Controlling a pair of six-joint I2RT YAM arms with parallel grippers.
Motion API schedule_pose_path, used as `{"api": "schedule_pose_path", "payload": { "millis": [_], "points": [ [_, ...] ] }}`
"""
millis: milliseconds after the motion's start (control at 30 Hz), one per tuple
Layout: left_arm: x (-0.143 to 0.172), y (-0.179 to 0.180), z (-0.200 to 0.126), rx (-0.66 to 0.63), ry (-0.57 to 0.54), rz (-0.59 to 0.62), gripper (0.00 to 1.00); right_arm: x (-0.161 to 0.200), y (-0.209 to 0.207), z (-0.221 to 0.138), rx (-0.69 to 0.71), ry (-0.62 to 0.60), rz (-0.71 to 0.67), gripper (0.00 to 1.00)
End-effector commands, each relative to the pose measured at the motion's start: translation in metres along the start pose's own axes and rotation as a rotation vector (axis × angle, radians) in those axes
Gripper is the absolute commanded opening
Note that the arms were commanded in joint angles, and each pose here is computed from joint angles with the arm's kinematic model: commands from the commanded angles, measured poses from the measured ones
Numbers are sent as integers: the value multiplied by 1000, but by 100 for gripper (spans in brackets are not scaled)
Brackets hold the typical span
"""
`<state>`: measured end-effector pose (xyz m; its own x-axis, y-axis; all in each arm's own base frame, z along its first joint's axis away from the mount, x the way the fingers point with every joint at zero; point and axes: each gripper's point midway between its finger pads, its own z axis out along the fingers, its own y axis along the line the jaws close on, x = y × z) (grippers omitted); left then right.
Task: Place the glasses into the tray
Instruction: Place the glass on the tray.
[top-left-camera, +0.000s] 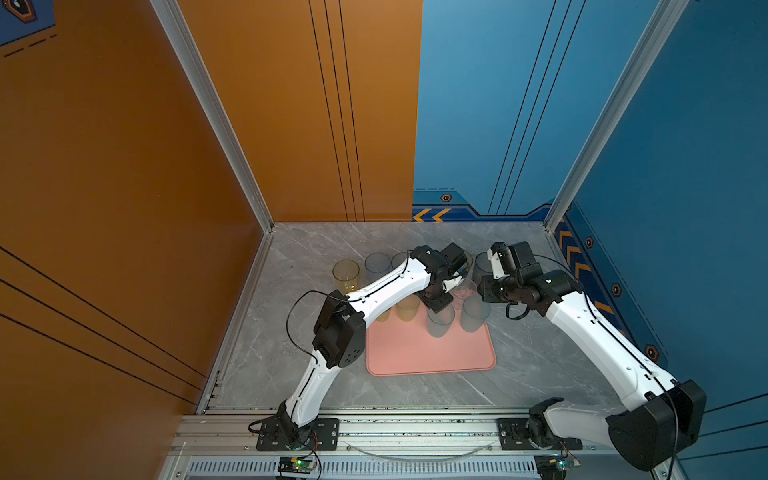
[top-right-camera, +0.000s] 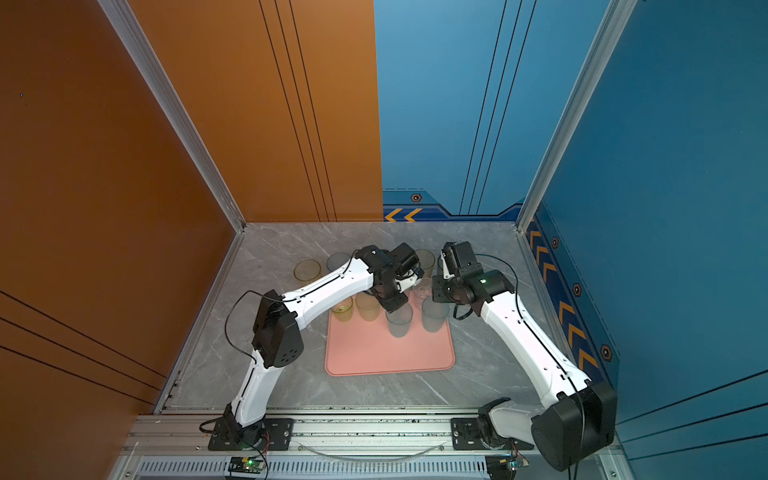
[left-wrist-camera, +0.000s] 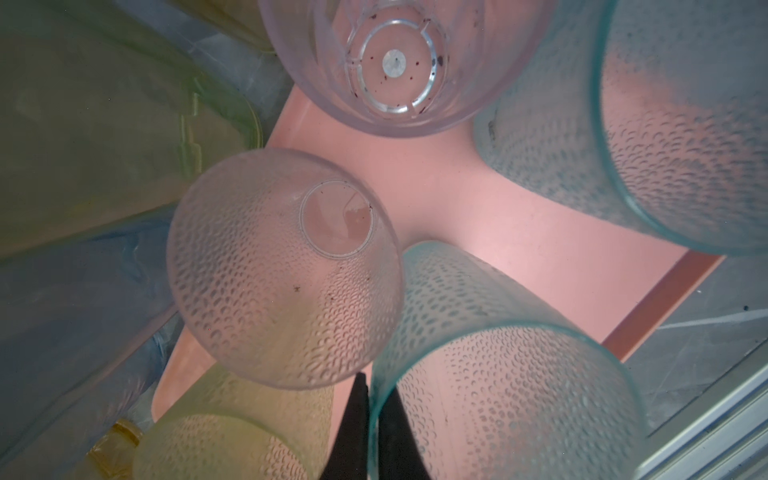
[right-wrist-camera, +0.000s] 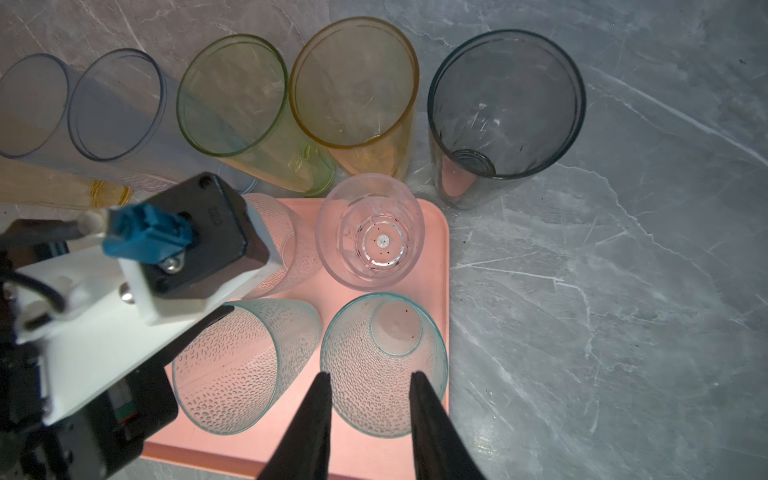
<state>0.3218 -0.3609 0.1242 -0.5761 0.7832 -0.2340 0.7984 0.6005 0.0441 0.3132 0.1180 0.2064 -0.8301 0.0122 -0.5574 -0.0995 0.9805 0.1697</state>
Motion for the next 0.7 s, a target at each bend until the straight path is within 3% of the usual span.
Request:
{"api": "schedule_pose_path", "payload": {
  "millis": [0,667],
  "points": [
    [-3,-2,4,28,-2,0,7,-7,6,-3,-16,-20,1,31],
    [-9,-5,-2,22,-27,4,13,-9,7,-7,-18,-32,-2,32]
  ]
}}
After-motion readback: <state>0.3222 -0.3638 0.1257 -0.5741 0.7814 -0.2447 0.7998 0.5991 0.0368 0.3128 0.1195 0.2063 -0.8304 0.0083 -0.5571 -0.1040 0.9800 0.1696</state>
